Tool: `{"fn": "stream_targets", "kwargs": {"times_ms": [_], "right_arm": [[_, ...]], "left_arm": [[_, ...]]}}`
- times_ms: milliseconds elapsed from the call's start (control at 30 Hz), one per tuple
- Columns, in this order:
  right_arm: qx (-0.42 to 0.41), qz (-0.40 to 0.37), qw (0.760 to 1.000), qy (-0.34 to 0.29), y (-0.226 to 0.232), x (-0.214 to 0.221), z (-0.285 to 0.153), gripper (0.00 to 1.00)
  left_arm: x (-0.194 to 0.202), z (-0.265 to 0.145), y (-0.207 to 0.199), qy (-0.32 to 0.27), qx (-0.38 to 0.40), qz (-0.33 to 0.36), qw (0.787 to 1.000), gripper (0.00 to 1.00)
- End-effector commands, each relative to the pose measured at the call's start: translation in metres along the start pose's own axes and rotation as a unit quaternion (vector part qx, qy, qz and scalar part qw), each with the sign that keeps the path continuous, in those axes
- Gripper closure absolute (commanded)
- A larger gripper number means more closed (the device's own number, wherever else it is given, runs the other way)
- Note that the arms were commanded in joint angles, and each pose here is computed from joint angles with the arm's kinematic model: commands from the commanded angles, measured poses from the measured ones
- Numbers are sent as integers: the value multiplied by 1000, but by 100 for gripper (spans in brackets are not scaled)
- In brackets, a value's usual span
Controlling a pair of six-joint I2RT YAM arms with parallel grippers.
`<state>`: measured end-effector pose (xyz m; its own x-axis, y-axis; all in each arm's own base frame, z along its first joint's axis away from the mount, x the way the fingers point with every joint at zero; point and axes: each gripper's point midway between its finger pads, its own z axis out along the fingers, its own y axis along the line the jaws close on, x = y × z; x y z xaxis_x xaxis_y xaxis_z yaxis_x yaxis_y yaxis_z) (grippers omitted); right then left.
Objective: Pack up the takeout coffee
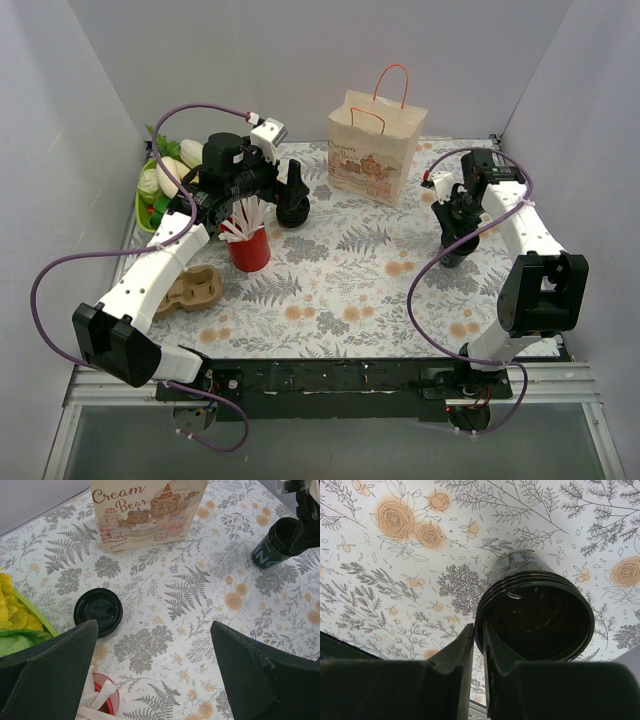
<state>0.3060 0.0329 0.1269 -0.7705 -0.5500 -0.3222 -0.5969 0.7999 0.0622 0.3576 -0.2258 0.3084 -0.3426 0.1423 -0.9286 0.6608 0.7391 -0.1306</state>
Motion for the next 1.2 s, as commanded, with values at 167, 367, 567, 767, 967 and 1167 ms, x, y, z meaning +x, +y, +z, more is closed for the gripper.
{"fn": "stream_targets", "kwargs": {"times_ms": [167,367,567,767,967,1167], "right_arm": [[6,0,1000,-12,-4,-8,-9,80],[7,-1,1000,-6,-5,-6,-8,84],[30,-5,999,-12,-12,-9,-18,99],[50,-9,998,-23,-16,-17,-38,99],[56,-12,998,-22,-16,-14,-39,99],[43,-13,999,-24,-12,-14,-35,99]], "left_arm": [[-6,-1,-5,-10,13,0,1000,2],[-5,-1,-4,-9,12,-1,1000,2],[-4,-1,-4,-8,11,-1,1000,2],[-5,0,-4,-9,13,-1,1000,2],[-3,3,-5,-6,17,-4,1000,2],[-2,3,-5,-5,17,-5,1000,2]]}}
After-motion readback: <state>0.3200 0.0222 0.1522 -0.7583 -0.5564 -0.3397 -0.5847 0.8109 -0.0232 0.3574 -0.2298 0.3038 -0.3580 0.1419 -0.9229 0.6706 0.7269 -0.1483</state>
